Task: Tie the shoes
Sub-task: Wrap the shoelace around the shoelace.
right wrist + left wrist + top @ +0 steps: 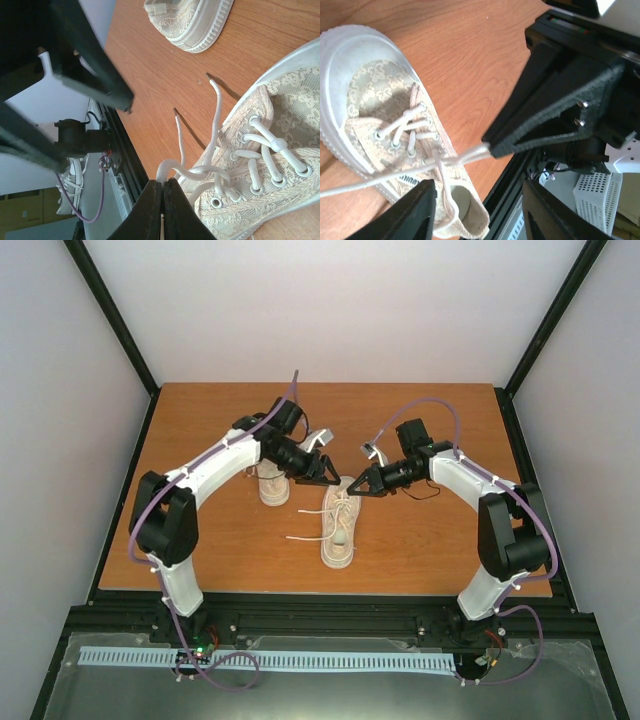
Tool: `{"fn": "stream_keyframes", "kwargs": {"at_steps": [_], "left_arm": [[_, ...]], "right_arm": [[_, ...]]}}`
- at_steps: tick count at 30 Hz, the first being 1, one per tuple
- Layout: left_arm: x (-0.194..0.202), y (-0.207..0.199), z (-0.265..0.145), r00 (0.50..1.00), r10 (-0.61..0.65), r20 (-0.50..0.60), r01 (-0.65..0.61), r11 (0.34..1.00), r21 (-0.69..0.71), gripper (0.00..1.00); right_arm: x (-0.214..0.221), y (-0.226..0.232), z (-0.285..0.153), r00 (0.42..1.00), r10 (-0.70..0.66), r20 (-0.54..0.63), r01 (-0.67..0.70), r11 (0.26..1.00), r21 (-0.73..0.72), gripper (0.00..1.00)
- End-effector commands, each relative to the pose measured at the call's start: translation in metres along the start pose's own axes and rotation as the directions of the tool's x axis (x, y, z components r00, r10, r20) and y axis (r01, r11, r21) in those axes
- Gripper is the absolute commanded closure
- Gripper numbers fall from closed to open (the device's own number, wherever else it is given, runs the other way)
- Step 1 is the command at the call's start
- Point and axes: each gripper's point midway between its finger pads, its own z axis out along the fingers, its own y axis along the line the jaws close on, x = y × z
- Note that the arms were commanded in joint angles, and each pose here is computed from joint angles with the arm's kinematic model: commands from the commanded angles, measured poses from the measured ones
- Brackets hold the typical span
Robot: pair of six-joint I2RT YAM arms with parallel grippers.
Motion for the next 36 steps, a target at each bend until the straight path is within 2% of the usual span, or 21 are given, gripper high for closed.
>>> {"fn": "stream_keyframes", "kwargs": {"at_steps": [1, 4, 9, 15, 19, 23, 30, 32, 35, 36], "left_arm": [[-0.017, -0.001, 0.012, 0.992, 0.127, 0.016, -0.127, 0.991, 0.047, 0.52], [-0.016, -0.003, 0.016, 0.980, 0.201, 0.007, -0.201, 0.976, 0.083, 0.56], [-0.009, 0.000, 0.023, 0.964, 0.266, -0.020, -0.262, 0.958, 0.120, 0.57], [-0.004, 0.007, 0.033, 0.956, 0.289, -0.042, -0.281, 0.950, 0.137, 0.53], [-0.004, 0.008, 0.037, 0.955, 0.292, -0.051, -0.280, 0.945, 0.166, 0.63], [0.001, 0.007, 0.041, 0.955, 0.291, -0.061, -0.274, 0.941, 0.198, 0.66], [0.005, 0.001, 0.050, 0.951, 0.298, -0.078, -0.275, 0.935, 0.222, 0.61], [0.005, 0.001, 0.052, 0.952, 0.295, -0.077, -0.273, 0.936, 0.222, 0.67], [0.002, 0.001, 0.051, 0.956, 0.287, -0.061, -0.270, 0.941, 0.205, 0.88], [0.002, 0.001, 0.050, 0.958, 0.282, -0.055, -0.266, 0.943, 0.201, 0.92]], "right_arm": [[-0.008, 0.010, 0.001, 0.999, -0.036, 0.005, 0.036, 0.999, -0.037, 0.97], [-0.007, 0.010, 0.002, 0.999, -0.034, 0.003, 0.034, 0.999, -0.039, 0.97], [-0.007, 0.011, 0.001, 0.999, -0.034, 0.002, 0.034, 0.999, -0.042, 0.97], [-0.006, 0.011, 0.002, 1.000, -0.031, 0.000, 0.031, 0.998, -0.049, 0.97], [-0.006, 0.011, 0.002, 0.999, -0.032, 0.000, 0.032, 0.998, -0.049, 0.97], [-0.006, 0.011, 0.001, 0.999, -0.032, 0.000, 0.032, 0.998, -0.048, 0.97], [-0.006, 0.011, 0.001, 1.000, -0.031, 0.000, 0.031, 0.998, -0.047, 0.97], [-0.006, 0.011, 0.001, 1.000, -0.029, 0.001, 0.029, 0.999, -0.044, 0.97], [-0.006, 0.010, 0.000, 1.000, -0.028, 0.006, 0.028, 0.999, -0.025, 0.97], [-0.006, 0.009, -0.001, 1.000, -0.030, 0.009, 0.030, 0.999, -0.013, 0.97]]}}
